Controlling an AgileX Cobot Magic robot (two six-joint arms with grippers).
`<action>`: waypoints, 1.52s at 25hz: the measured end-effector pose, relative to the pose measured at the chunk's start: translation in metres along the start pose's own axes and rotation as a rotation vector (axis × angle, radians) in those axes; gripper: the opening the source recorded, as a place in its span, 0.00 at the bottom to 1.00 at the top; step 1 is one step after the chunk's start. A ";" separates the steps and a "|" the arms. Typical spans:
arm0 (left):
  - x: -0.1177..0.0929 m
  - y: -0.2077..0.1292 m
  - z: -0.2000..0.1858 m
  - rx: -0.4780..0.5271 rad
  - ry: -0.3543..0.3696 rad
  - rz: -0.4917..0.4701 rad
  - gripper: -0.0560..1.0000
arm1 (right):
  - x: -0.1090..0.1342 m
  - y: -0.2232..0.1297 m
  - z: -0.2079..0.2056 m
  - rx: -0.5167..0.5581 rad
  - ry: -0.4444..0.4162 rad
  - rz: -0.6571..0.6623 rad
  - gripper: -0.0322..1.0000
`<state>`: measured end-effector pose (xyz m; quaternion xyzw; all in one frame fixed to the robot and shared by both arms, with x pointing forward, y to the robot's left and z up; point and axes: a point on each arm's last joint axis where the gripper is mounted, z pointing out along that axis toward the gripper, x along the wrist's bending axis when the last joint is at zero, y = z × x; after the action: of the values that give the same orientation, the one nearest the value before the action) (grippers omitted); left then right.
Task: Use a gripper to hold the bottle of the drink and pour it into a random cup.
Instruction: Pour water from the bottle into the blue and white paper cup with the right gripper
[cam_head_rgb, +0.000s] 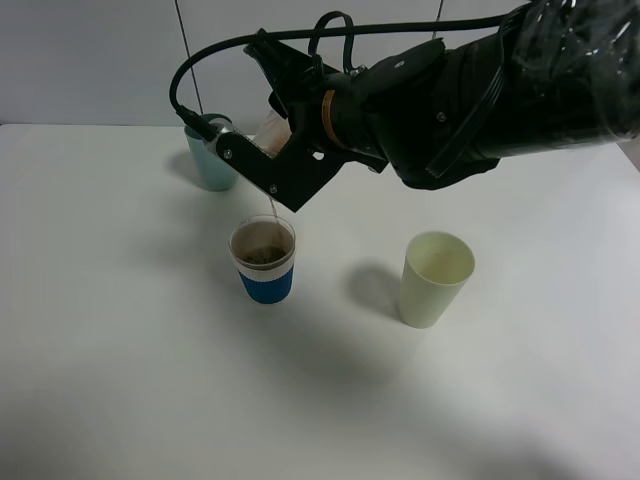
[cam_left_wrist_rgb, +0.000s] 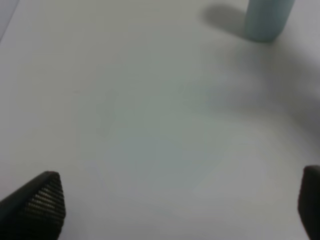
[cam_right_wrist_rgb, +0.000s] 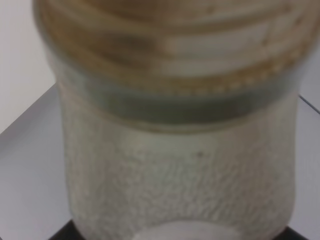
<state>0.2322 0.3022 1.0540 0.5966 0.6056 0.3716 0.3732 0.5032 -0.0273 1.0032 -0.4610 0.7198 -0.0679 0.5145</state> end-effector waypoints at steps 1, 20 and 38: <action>0.000 0.000 0.000 0.000 0.000 0.000 0.93 | 0.000 0.000 0.000 0.000 0.000 0.000 0.38; 0.000 0.000 0.000 0.000 0.000 0.000 0.93 | -0.003 0.006 -0.002 -0.015 -0.011 -0.013 0.38; 0.000 0.000 0.000 0.000 0.000 0.000 0.93 | -0.008 0.012 -0.006 0.008 -0.016 -0.162 0.38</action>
<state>0.2322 0.3022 1.0540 0.5966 0.6056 0.3716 0.3732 0.4914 -0.0172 1.0046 -0.5164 0.6756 -0.1084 0.5150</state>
